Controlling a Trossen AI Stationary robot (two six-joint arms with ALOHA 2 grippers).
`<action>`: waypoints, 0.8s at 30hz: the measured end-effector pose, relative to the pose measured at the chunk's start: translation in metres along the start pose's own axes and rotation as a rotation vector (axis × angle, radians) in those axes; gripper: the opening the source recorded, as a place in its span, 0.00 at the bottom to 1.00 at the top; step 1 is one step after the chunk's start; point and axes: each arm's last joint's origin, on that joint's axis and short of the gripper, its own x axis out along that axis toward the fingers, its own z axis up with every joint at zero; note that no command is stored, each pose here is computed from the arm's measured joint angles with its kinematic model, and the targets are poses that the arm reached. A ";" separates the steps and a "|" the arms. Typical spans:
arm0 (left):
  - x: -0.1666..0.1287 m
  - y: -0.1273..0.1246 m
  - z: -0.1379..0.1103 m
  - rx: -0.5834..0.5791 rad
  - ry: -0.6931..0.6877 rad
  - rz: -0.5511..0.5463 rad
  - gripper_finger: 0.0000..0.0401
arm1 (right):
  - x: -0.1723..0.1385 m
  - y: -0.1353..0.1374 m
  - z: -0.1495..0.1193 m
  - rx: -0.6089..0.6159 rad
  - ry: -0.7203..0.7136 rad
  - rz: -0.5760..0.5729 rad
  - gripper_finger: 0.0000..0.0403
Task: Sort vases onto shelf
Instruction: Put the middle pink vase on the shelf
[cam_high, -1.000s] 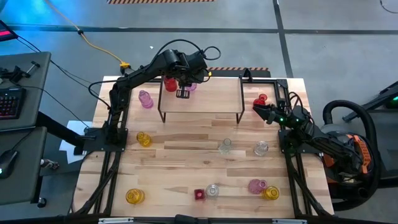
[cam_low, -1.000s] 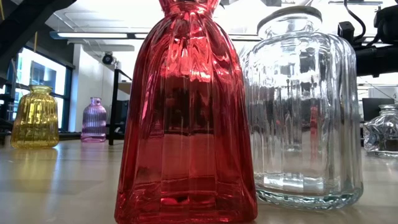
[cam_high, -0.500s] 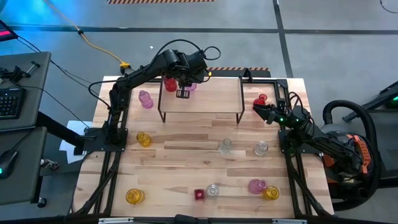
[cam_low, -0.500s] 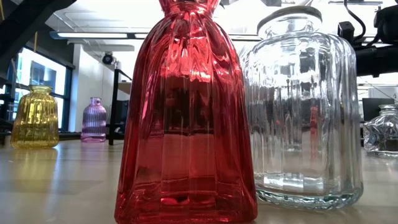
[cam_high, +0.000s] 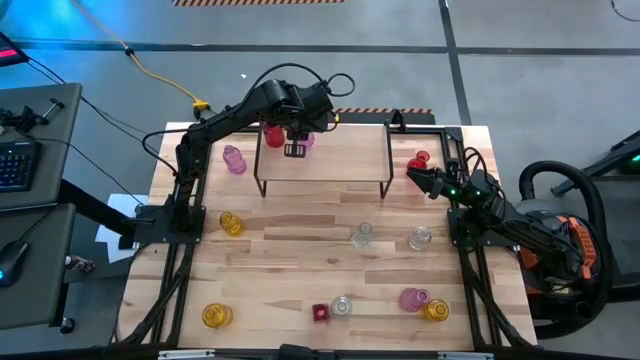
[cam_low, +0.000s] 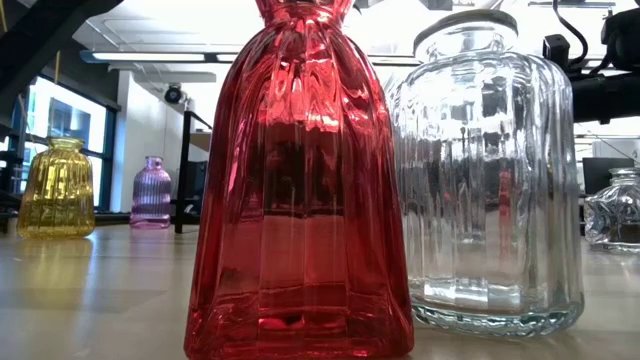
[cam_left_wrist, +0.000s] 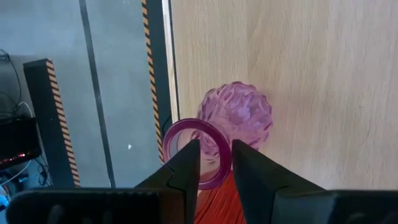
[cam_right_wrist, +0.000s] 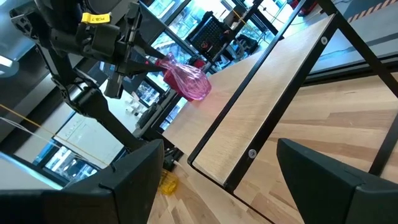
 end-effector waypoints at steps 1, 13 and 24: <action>0.000 0.000 0.000 -0.005 -0.001 0.000 0.22 | 0.000 0.000 0.000 0.000 0.000 0.000 0.75; -0.001 0.000 0.005 -0.022 -0.036 0.019 0.22 | 0.000 0.000 0.000 0.002 0.000 0.000 0.75; -0.001 0.001 0.007 -0.038 -0.055 0.028 0.22 | 0.000 0.000 0.000 0.001 0.000 0.000 0.75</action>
